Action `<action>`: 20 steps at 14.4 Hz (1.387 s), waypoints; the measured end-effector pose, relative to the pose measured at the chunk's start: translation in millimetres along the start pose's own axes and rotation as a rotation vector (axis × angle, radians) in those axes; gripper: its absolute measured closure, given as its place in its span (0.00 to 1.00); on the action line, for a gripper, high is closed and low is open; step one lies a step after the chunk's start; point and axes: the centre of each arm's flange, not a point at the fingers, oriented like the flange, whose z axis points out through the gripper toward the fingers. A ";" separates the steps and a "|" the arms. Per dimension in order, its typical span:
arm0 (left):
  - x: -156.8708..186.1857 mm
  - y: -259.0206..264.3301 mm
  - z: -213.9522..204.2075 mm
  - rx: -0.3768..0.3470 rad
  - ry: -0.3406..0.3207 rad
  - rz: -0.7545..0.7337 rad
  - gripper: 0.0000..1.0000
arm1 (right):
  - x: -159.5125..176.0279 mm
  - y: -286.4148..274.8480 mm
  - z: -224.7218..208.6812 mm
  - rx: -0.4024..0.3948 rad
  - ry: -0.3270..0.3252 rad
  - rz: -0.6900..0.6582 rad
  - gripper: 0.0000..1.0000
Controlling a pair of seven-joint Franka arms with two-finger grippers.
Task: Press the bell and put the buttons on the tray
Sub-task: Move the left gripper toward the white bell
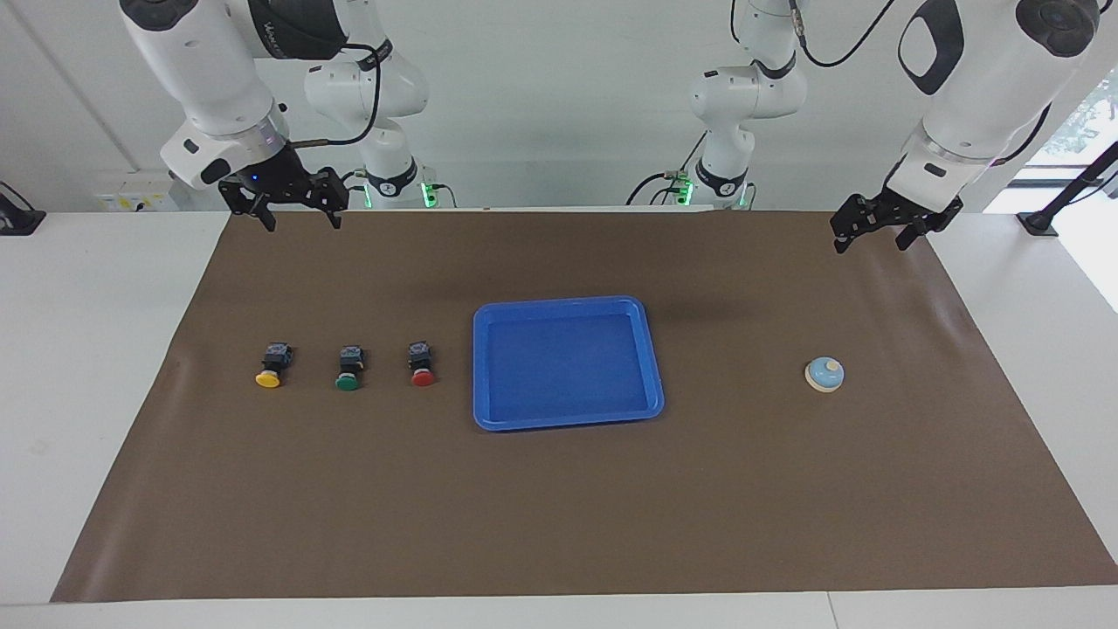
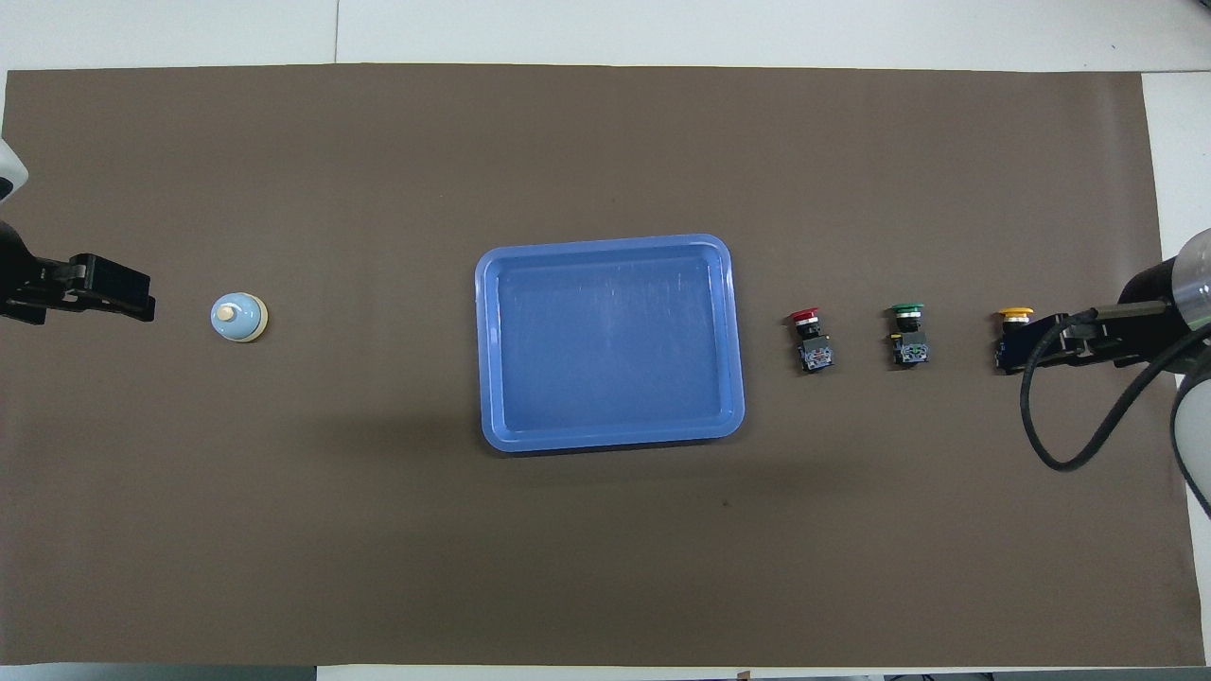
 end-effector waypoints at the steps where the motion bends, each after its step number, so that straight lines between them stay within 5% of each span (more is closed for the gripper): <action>1: 0.0 0.0 0.0 0.000 0.000 0.000 0.00 | 0.0 0.0 0.0 0.000 0.000 0.000 0.00; 11: 0.6 0.1 0.8 -0.001 0.003 0.000 0.00 | 0.0 0.0 0.0 0.000 0.000 0.000 0.00; 20: 7.8 -24.8 17.9 -0.004 0.034 -0.041 0.97 | 0.0 0.0 0.0 0.000 0.000 0.000 0.00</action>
